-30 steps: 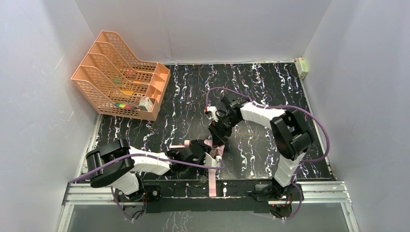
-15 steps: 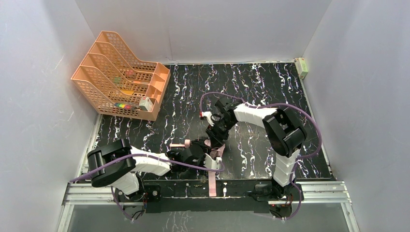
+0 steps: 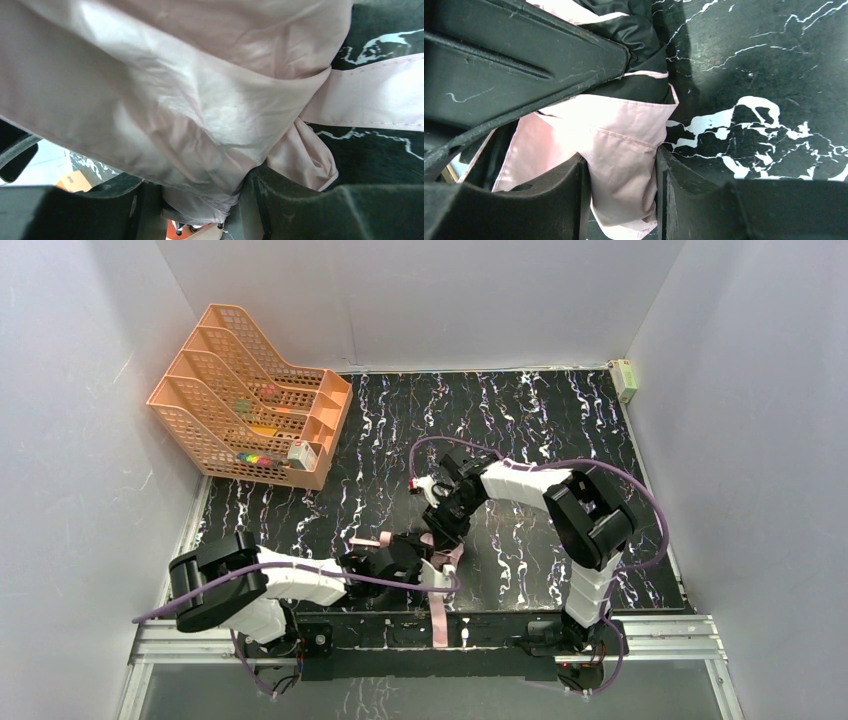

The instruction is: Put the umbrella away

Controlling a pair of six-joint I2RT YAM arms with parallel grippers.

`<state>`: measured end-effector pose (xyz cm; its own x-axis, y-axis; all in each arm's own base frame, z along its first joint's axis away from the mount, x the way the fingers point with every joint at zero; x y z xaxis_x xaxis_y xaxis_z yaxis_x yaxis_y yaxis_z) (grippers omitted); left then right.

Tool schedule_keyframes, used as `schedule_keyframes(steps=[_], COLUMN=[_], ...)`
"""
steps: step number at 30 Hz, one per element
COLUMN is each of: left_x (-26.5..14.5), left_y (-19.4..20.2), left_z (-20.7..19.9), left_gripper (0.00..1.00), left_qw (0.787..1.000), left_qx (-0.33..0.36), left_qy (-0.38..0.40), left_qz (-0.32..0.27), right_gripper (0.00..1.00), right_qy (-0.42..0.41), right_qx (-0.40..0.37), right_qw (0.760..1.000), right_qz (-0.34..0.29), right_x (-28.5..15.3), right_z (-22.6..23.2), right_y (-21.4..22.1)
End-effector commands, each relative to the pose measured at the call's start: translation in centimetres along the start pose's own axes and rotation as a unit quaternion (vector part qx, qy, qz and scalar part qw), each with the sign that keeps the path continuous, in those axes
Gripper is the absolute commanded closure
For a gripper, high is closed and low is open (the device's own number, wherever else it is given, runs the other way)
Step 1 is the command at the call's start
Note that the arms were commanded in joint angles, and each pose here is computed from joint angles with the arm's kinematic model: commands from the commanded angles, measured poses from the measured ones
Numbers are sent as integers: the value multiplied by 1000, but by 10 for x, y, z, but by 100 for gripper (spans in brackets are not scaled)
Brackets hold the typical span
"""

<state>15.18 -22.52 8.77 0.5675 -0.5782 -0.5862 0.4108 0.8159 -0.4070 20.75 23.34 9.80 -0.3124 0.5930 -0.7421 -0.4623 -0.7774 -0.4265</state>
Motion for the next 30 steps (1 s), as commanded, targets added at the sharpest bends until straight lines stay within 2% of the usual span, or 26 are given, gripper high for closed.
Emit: schedule_keyframes(steps=[1, 2, 5, 11, 16, 19, 22, 25, 30], left_x=[-18, -21, -38, -80, -112, -125, -136, -136, -128], left_y=[0, -3, -14, -26, -23, -18, -12, -8, 15], left_z=[2, 6, 17, 28, 40, 52, 67, 78, 104], left_gripper=[59, 56, 53, 52, 50, 47, 40, 40, 38], left_qw=[998, 996, 990, 972, 945, 915, 868, 840, 779], left_qx=[-70, -84, -134, -211, -296, -364, -441, -489, -581], left_qy=[-5, -9, -11, 17, -32, -104, -190, -210, -222], left_qz=[4, -1, -40, -99, -131, -137, -128, -107, -75], right_gripper=[97, 100, 100, 100, 100, 100, 100, 100, 100], right_qy=[145, 168, 225, 318, 367, 383, 429, 455, 455], right_qx=[18, 20, 13, -25, -100, -163, -230, -270, -311], right_qw=[987, 984, 972, 946, 924, 909, 873, 848, 832], right_qz=[63, 61, 65, 62, 39, 24, 34, 37, 63], right_x=[-2, -4, -7, -11, -7, -2, 2, 8, 22], right_z=[-24, -26, -29, -33, -24, -17, -12, -7, -1], right_y=[25, 24, 20, 11, 7, 7, 10, 13, 31])
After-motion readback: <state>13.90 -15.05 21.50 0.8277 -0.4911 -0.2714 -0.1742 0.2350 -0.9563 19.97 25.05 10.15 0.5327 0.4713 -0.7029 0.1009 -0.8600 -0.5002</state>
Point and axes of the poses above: each gripper's point midway between its finger pads, its own x axis out along the fingers, its own z axis along the line the jaws close on, y = z × x, the point moved 9 cm from there along -x, back along the fingers, and after that the axes turned 3 degrees about -x, right-handed, at the moved point
